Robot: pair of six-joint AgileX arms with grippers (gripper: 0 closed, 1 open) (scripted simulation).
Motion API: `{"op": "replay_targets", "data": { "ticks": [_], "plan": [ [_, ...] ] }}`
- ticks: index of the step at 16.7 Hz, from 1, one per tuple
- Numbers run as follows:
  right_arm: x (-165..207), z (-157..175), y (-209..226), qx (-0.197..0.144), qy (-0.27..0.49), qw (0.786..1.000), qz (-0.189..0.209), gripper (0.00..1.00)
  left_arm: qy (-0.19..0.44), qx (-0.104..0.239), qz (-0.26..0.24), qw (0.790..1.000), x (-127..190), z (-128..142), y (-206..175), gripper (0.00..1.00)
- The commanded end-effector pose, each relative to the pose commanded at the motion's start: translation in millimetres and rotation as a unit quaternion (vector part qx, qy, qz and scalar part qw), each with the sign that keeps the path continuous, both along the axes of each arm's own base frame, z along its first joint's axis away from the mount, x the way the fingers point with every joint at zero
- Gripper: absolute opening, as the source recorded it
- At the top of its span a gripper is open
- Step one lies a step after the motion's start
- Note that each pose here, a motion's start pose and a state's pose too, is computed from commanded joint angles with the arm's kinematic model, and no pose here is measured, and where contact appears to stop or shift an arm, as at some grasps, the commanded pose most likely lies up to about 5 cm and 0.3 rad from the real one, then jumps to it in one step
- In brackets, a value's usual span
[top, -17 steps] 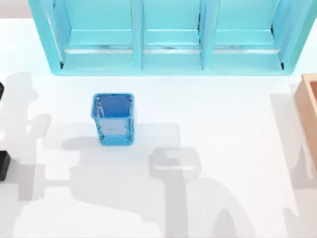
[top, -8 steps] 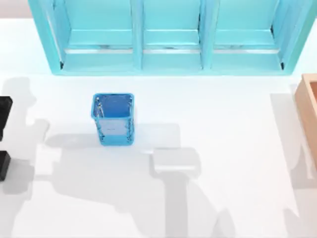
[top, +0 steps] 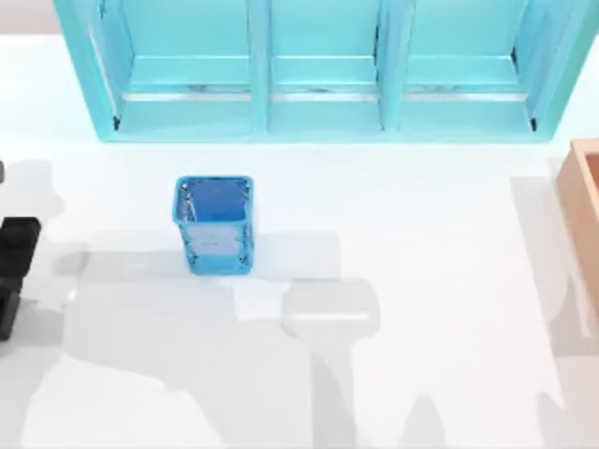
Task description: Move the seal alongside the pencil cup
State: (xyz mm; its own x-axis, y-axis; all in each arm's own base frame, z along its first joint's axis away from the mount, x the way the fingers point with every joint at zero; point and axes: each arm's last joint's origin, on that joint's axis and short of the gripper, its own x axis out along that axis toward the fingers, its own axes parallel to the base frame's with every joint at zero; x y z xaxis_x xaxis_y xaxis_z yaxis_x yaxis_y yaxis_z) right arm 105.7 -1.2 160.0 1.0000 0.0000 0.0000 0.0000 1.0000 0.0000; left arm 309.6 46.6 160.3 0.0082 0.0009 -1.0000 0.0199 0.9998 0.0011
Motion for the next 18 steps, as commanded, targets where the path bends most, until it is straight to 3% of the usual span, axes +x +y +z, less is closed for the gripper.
{"op": "replay_targets", "data": {
  "ticks": [9,18],
  "plan": [
    [0.0,0.0,0.0,0.000,0.000,1.000,0.000,1.00,0.004,-0.001,0.000,1.000,-2.5,-11.1,-0.2,1.00],
    [0.0,0.0,0.0,0.000,0.000,1.000,0.000,1.00,0.004,-0.001,0.000,1.000,-2.5,-11.1,-0.2,0.32]
  ]
}}
